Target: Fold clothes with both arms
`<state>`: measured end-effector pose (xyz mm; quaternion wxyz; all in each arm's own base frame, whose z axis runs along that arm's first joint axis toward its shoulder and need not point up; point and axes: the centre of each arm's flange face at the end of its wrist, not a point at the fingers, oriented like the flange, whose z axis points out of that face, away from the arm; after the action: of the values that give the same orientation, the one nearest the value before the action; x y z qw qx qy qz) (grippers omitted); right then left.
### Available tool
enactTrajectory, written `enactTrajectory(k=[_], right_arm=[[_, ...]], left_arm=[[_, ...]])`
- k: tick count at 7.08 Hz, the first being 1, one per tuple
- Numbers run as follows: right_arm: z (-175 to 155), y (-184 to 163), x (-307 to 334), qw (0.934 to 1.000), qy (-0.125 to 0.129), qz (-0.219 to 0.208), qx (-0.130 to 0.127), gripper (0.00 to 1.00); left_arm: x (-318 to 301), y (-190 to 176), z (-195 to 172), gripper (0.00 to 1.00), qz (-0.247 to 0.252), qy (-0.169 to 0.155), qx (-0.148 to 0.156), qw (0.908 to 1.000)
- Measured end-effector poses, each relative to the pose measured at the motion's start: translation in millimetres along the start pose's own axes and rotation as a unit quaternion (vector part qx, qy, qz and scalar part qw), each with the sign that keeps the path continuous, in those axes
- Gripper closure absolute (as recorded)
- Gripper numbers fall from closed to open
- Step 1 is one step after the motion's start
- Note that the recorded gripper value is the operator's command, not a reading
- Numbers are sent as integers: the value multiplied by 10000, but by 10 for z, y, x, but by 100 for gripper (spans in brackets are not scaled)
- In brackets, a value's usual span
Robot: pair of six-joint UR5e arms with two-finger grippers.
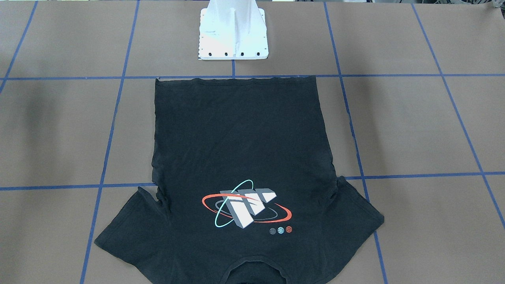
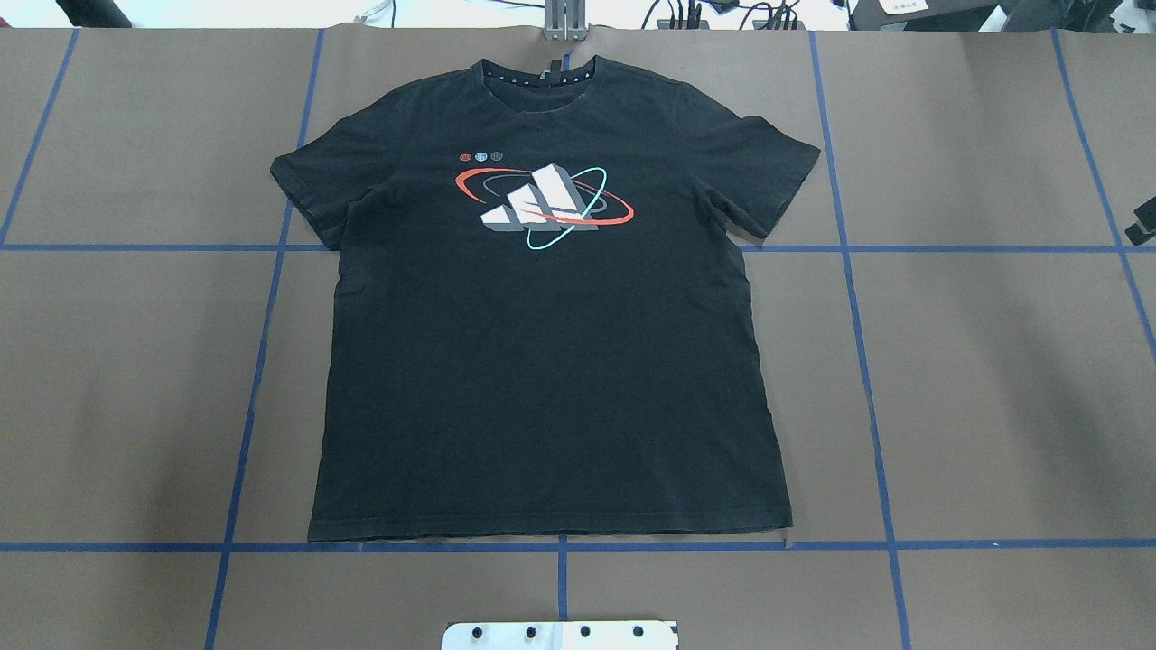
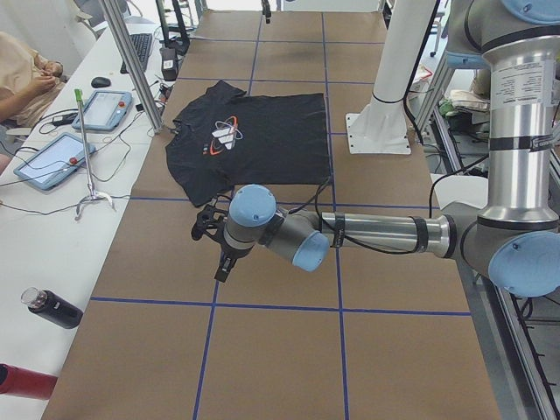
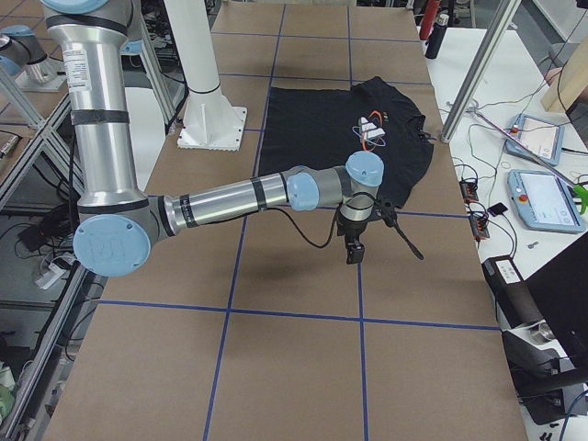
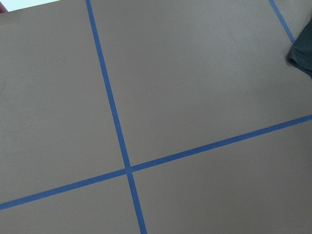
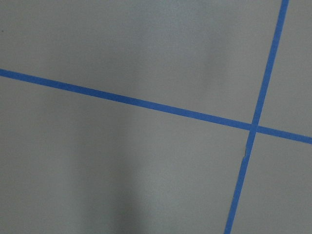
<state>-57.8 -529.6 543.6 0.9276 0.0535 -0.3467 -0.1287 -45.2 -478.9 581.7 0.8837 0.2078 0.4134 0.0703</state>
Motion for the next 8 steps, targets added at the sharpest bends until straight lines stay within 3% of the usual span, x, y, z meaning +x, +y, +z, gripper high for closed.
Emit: enactTrajectory(k=[5, 7, 8], right_arm=[[163, -124, -297, 9995, -244, -189, -1, 0], [374, -704, -767, 9989, -429, 40, 209, 0], [443, -1118, -1049, 9968, -559, 406, 406, 1]], left_arm=[[40, 68, -6, 0, 160, 144, 100, 9997], [71, 82, -22, 0, 346, 173, 249, 9989], [83, 83, -25, 0, 413, 181, 296, 9985]])
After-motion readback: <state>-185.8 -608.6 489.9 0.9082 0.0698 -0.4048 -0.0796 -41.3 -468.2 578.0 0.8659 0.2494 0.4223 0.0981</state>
